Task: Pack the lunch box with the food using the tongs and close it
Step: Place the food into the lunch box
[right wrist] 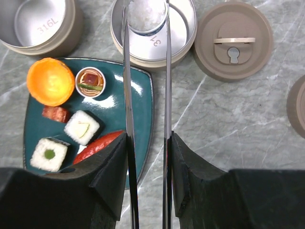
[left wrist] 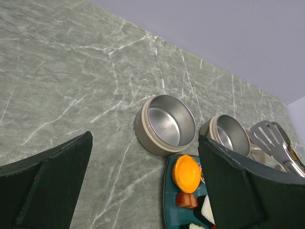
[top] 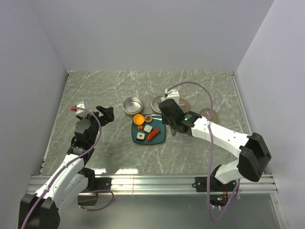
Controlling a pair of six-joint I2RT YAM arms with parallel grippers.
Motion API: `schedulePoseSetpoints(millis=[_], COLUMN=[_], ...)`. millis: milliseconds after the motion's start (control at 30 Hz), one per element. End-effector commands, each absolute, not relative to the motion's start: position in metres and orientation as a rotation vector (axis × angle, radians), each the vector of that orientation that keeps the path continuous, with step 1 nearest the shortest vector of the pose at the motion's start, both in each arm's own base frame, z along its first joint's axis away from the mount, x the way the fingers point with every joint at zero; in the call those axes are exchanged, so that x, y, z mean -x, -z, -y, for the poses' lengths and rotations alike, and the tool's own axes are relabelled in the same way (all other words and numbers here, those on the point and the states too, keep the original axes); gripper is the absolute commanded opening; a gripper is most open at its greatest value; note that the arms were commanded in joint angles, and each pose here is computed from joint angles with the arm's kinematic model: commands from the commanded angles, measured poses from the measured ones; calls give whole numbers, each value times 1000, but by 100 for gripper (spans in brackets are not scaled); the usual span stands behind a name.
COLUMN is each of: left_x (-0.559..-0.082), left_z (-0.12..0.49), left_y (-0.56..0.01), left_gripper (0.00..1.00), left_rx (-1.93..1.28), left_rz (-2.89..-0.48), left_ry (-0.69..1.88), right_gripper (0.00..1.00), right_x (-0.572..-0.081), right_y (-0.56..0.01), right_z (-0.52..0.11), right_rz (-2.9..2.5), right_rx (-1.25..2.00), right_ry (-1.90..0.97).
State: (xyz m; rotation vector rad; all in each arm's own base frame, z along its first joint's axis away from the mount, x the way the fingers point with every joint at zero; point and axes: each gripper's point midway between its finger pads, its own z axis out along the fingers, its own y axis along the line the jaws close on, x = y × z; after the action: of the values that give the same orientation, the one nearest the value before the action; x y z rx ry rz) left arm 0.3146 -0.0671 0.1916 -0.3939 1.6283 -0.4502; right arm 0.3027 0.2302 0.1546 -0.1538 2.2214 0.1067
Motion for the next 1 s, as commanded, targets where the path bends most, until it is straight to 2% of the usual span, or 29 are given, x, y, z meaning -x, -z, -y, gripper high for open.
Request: schedulePoseSetpoints(millis=[0, 200, 400, 667, 967], left_x=[-317, -317, -318, -318, -320], left_z=[69, 69, 69, 69, 69], left_y=[-199, -198, -197, -196, -194], left_gripper=[99, 99, 100, 99, 99], left_rx=[398, 398, 398, 399, 401], left_rz=[-1595, -1599, -1601, -1607, -1614], left_ry=[479, 477, 477, 475, 471], right_gripper=[40, 53, 59, 58, 57], right_x=[-325, -336, -340, -328, -267], right_y=[-181, -179, -180, -182, -159], right_z=[-245, -243, -241, -239, -259], right_rz=[-2138, -2129, -2124, -2123, -2167], right_rx=[138, 129, 123, 124, 245], right_ry=[-168, -154, -154, -187, -351])
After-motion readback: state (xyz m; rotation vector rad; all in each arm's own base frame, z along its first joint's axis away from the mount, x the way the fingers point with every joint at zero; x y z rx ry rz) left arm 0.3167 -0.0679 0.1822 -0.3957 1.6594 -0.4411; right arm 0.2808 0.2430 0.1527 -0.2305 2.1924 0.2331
